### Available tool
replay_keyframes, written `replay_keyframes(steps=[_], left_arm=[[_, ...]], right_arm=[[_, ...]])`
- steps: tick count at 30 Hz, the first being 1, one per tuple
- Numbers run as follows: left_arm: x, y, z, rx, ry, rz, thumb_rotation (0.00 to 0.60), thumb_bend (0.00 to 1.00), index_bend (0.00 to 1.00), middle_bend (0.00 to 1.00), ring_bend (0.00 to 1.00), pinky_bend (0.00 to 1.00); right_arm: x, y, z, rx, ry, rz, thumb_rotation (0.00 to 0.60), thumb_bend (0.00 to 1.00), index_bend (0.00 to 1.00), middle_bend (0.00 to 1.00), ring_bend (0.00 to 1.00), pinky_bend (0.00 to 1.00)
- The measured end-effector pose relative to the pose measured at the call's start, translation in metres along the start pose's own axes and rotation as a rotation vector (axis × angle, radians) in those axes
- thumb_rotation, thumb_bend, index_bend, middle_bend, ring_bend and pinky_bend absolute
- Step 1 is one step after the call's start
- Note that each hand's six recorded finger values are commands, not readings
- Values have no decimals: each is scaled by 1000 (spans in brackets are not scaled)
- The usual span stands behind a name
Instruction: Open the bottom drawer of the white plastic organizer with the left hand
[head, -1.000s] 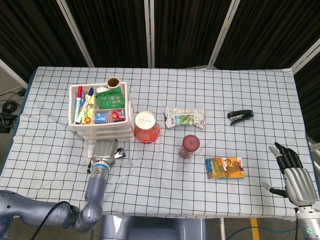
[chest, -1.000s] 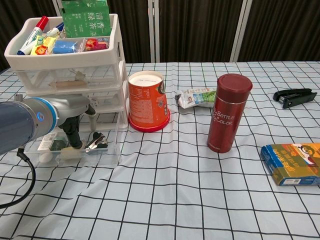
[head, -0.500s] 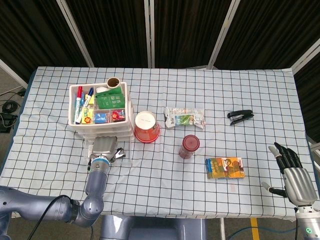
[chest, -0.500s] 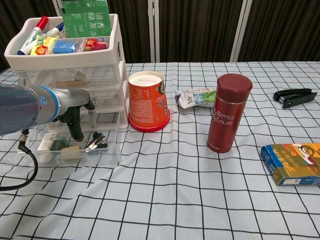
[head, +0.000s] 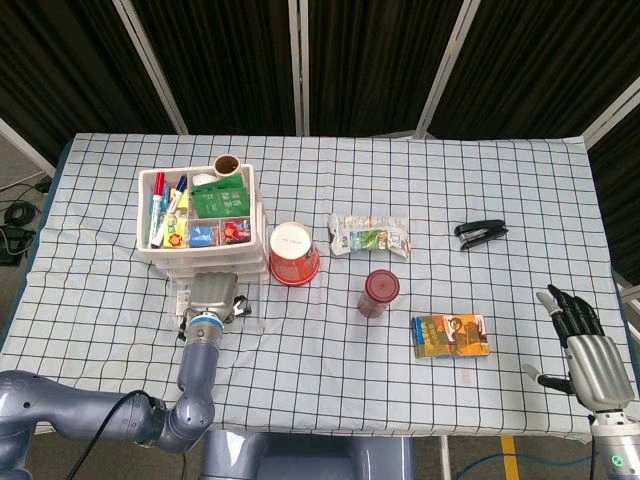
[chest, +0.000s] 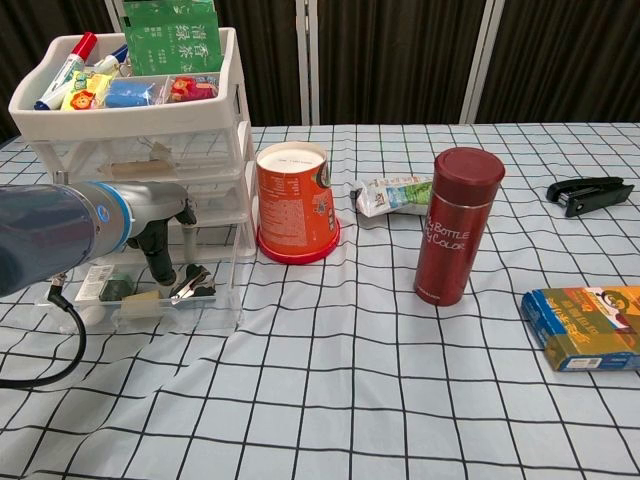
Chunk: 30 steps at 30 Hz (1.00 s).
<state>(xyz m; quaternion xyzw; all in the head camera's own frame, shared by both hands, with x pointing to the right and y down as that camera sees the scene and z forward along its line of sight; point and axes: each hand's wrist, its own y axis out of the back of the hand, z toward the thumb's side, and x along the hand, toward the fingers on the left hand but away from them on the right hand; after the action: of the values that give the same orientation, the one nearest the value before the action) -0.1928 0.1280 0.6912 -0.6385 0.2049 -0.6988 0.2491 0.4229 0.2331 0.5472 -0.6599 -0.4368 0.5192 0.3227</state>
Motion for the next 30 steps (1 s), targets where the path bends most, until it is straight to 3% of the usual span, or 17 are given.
replay_keyframes(steps=[30], left_arm=[[7, -9, 8, 1, 6, 14, 600, 399, 447, 1000, 995, 904]], right_arm=[[0, 0, 0, -3, -1, 1, 600, 30, 0, 0, 0, 0]])
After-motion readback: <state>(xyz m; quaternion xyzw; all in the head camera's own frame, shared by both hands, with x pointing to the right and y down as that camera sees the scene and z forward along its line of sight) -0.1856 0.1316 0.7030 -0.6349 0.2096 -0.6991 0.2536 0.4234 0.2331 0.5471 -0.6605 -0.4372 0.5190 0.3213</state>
